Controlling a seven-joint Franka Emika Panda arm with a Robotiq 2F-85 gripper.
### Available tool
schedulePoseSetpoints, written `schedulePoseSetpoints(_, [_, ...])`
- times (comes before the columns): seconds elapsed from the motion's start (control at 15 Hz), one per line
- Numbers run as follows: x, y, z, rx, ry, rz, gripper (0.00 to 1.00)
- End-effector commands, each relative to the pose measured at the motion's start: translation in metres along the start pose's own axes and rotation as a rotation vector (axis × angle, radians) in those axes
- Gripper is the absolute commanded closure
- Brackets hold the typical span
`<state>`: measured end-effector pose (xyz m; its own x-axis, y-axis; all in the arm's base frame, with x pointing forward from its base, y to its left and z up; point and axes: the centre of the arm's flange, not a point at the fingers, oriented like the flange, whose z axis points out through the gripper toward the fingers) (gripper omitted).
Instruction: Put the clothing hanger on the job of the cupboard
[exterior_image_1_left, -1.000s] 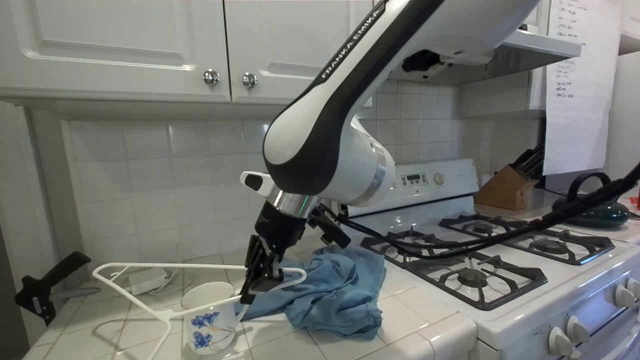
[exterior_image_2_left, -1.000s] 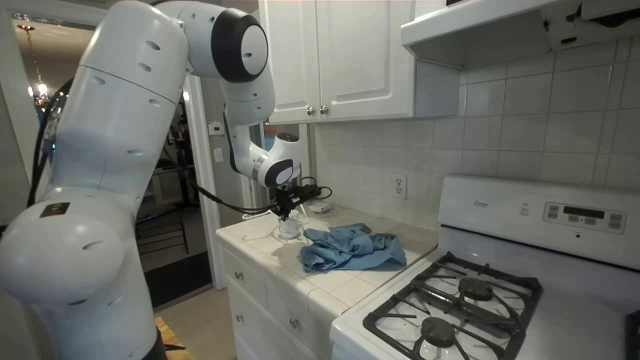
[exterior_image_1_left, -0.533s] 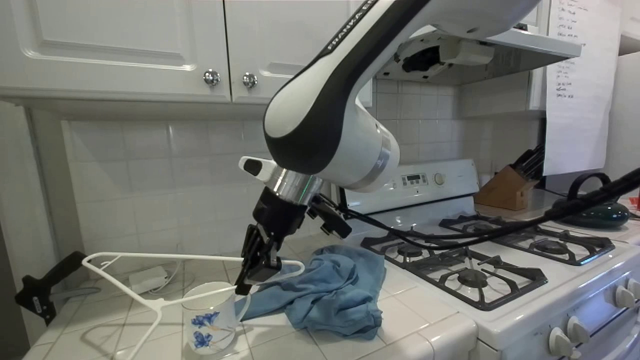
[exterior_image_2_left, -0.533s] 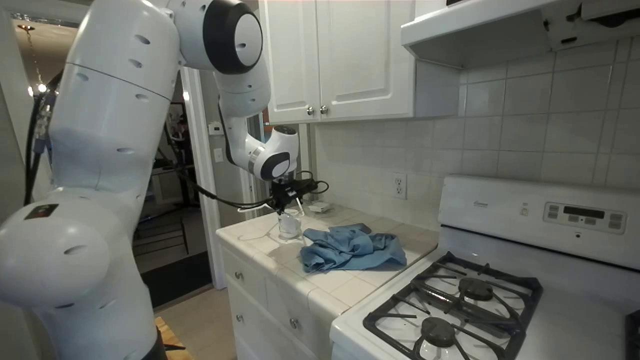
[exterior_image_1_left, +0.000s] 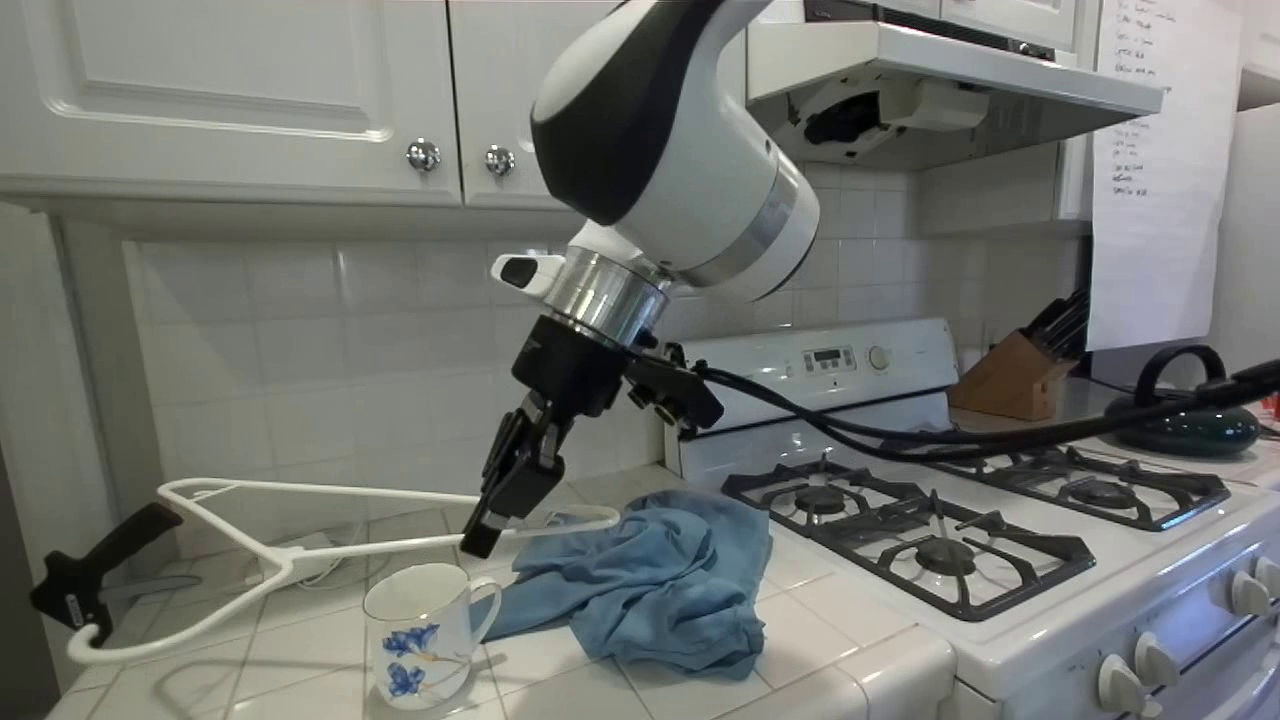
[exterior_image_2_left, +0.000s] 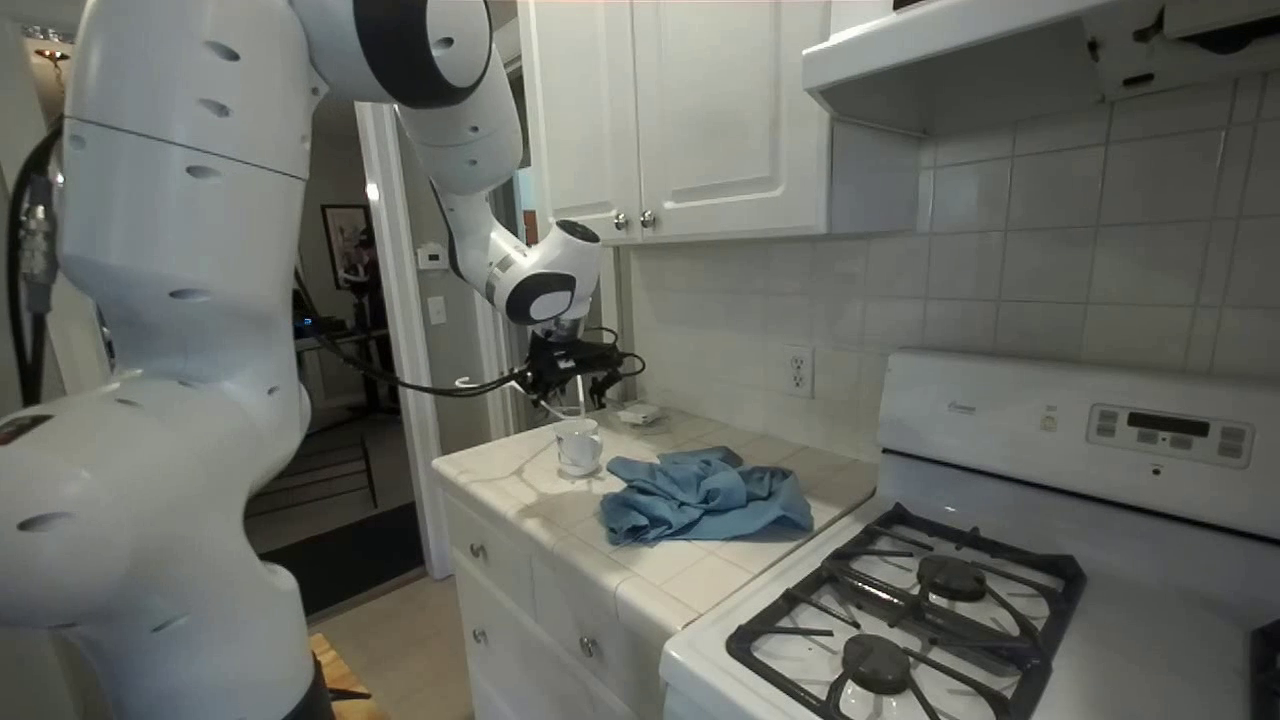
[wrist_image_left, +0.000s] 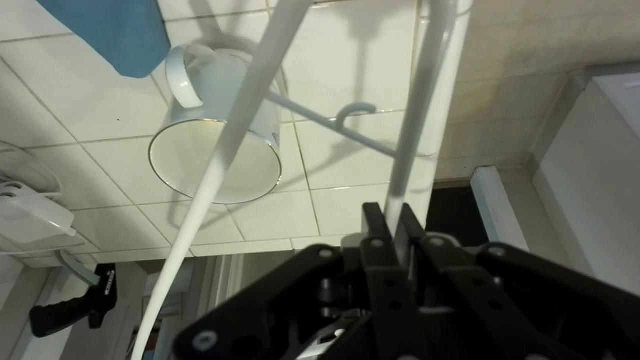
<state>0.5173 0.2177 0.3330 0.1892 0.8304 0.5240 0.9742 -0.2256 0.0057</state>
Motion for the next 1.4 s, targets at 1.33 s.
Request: schedulePoseSetpoints(1.33, [-0.122,0.013,-0.116,0.507,0.388,0.607,0.98])
